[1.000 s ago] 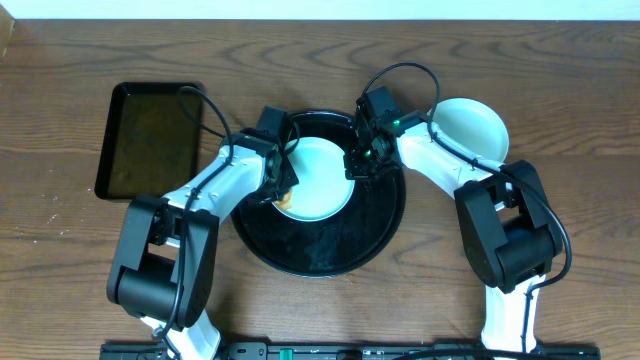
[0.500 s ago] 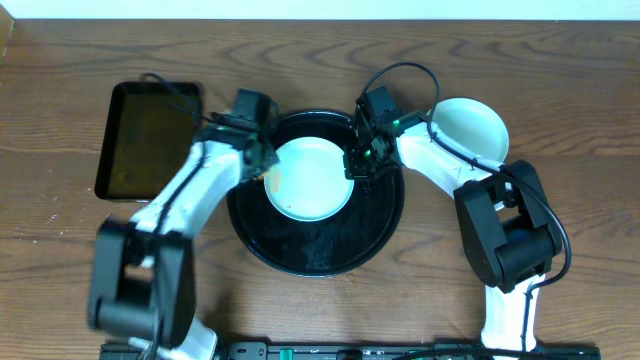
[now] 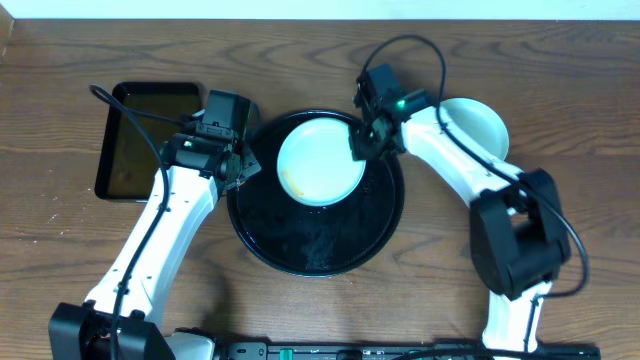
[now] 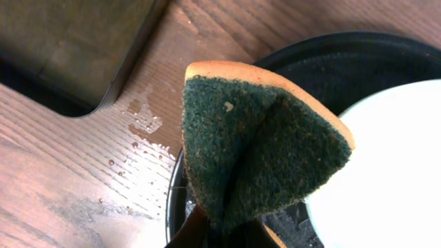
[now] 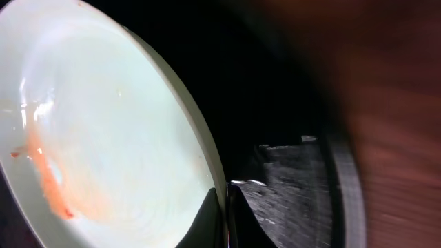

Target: Clean dirty plates on tray and stack at the side

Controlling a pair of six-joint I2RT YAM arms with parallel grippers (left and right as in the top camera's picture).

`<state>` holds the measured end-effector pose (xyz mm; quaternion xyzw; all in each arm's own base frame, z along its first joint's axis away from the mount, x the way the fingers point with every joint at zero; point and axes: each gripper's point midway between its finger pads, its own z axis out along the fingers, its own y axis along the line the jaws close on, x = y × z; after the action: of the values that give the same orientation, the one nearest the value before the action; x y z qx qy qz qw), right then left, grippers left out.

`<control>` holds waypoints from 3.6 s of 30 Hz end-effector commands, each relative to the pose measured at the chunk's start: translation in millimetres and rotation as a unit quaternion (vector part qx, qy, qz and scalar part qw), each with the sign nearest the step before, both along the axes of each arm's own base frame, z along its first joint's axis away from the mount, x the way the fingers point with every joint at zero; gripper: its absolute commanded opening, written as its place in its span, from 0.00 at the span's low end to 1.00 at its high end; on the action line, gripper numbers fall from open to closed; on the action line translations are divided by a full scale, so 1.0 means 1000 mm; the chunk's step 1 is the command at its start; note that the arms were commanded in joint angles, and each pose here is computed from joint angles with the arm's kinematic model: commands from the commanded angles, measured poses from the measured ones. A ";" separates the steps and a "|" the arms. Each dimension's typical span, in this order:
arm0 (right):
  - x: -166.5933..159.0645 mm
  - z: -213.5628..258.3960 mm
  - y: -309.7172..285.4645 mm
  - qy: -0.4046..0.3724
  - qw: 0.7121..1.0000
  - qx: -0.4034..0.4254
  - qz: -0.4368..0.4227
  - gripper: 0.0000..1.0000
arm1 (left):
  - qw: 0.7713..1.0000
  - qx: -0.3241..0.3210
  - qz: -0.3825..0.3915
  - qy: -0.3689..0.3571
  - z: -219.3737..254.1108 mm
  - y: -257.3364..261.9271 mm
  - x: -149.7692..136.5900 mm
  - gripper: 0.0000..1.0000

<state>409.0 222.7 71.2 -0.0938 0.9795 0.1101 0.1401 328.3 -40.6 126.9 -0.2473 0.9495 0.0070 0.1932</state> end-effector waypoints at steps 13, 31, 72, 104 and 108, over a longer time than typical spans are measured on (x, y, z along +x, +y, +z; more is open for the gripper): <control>0.011 0.169 -0.060 -0.245 0.957 -0.152 -0.022 0.01 | 1.000 0.014 -0.002 0.014 -0.009 0.004 -0.006 0.08; -0.016 0.212 -0.025 -0.348 0.858 -0.369 0.080 0.01 | 1.000 0.015 -0.001 0.018 -0.010 0.005 -0.008 0.08; -0.006 0.193 -0.035 -0.319 0.858 -0.380 0.131 0.01 | 1.000 0.015 -0.001 0.018 -0.010 0.005 -0.008 0.08; 0.017 0.221 -0.042 -0.358 0.783 -0.496 0.114 0.01 | 1.000 0.011 -0.014 0.010 -0.009 0.002 -0.003 0.08; 0.018 0.228 -0.032 -0.365 0.765 -0.511 0.142 0.01 | 1.000 0.012 -0.014 0.010 -0.009 0.002 -0.003 0.08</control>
<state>431.4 192.3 283.8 -0.2869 0.7758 -0.3713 0.4218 327.6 -40.1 122.4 -0.2374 0.9522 0.0107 0.1922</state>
